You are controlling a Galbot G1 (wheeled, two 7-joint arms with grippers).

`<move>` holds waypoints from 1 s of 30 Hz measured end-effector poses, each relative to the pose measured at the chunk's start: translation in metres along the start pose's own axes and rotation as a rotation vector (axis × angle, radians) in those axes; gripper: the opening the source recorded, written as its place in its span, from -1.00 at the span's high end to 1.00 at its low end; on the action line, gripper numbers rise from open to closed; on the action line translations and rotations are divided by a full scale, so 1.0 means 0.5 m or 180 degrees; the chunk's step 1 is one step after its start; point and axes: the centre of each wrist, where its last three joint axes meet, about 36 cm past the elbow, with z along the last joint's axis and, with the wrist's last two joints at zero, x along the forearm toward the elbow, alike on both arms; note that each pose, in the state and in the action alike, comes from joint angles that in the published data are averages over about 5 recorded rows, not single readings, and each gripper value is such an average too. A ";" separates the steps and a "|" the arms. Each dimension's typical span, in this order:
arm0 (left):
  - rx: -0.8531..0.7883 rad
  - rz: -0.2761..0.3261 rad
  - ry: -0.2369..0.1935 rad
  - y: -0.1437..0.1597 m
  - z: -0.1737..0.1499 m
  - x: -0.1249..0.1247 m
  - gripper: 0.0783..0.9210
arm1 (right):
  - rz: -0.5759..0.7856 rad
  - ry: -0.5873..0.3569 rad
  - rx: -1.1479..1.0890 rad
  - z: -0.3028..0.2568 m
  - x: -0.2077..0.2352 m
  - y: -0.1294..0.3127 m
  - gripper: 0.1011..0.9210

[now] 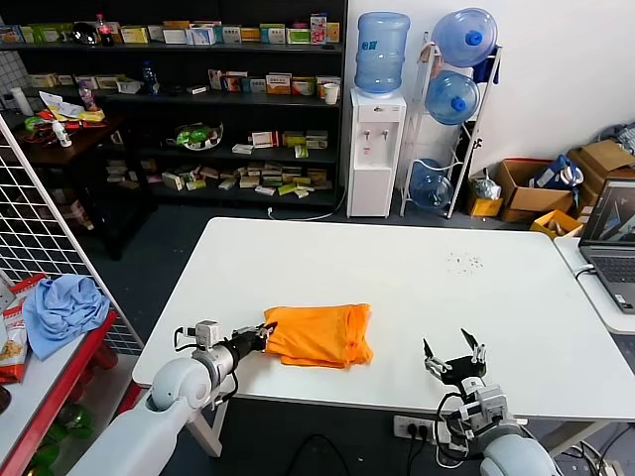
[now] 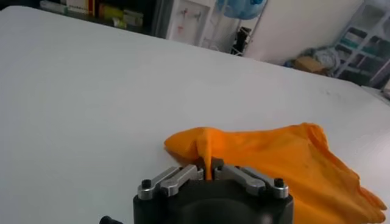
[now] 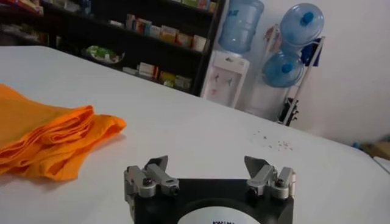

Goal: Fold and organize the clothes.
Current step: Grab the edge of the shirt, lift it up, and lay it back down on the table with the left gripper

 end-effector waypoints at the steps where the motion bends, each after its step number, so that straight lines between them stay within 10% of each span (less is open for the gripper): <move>1: -0.0006 -0.0035 -0.0004 0.004 -0.001 0.004 0.85 | 0.0002 -0.0003 0.0002 -0.001 -0.001 0.002 -0.76; 30: -0.1475 -0.1981 -0.0159 0.333 -0.155 0.215 0.87 | -0.0052 -0.0091 -0.0090 -0.015 -0.026 0.049 -0.76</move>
